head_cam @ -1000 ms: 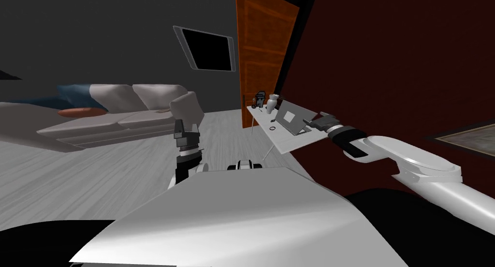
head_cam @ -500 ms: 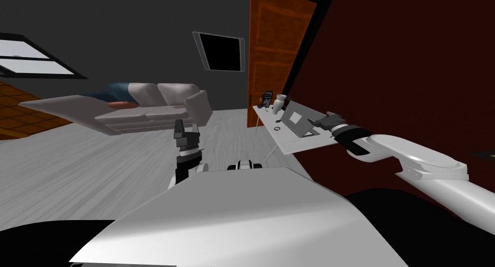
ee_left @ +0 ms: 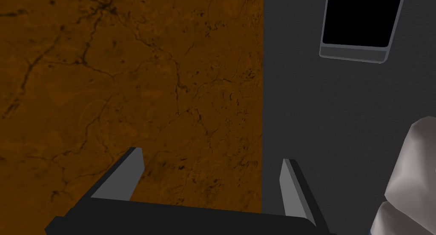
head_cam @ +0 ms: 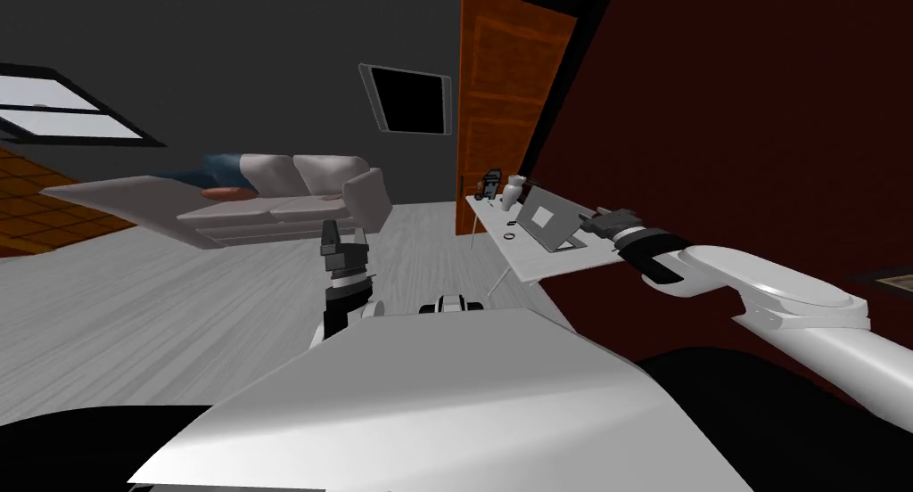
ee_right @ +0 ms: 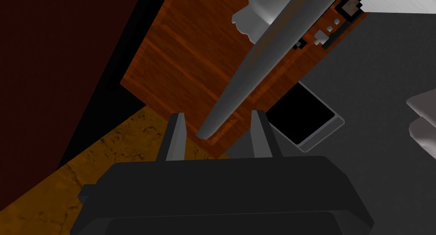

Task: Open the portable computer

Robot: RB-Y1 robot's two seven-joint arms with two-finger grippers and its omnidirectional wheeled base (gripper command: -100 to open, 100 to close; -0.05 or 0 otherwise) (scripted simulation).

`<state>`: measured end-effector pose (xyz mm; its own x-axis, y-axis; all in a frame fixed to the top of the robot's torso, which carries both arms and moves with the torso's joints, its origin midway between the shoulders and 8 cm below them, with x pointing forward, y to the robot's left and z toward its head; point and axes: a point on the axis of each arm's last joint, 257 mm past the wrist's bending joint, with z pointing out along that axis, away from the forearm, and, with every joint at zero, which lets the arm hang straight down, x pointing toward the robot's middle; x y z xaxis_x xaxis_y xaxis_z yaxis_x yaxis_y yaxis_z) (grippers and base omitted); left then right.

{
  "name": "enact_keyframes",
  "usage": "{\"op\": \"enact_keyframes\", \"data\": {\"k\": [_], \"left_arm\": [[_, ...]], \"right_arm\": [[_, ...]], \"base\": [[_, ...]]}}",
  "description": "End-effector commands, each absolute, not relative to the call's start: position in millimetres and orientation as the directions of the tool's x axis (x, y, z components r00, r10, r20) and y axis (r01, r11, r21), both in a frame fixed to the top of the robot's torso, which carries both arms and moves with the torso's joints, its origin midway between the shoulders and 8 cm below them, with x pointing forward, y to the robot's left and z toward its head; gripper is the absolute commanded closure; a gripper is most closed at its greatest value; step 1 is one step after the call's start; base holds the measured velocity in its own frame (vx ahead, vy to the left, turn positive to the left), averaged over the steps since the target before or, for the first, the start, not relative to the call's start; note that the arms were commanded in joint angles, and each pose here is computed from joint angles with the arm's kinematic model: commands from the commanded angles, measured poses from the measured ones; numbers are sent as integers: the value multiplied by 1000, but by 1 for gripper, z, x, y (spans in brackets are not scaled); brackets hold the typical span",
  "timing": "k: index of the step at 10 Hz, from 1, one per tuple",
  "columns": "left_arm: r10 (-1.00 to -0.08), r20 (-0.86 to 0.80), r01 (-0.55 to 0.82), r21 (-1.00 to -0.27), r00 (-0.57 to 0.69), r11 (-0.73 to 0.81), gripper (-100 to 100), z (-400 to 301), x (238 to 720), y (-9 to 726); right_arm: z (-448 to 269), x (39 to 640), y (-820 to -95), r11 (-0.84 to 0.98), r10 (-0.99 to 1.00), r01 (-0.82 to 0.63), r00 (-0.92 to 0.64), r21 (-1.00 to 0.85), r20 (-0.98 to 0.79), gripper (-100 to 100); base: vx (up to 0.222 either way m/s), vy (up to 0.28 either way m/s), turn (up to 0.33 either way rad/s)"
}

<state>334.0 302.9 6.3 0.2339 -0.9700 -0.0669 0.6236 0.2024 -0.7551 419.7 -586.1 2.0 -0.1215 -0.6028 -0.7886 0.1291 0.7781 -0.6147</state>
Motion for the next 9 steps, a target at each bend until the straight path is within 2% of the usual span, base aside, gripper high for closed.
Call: {"op": "enact_keyframes", "data": {"k": [1,3,4,9], "left_arm": [[-970,-67,624,-755,234,202,0,6,334,303],[-970,-67,624,-755,234,202,0,6,334,303],[-970,-67,624,-755,234,202,0,6,334,303],[-970,-67,624,-755,234,202,0,6,334,303]], "right_arm": [[-7,419,-557,787,-608,66,-86,-613,-790,100],[-8,419,-536,789,-612,26,-54,-614,-789,100],[-2,420,-540,786,-614,42,-54,-616,-787,100],[-6,429,-543,891,-452,0,-89,-454,-887,100]], "base": [[118,28,-222],[100,12,-235],[40,7,-55],[19,-76,20]]}}
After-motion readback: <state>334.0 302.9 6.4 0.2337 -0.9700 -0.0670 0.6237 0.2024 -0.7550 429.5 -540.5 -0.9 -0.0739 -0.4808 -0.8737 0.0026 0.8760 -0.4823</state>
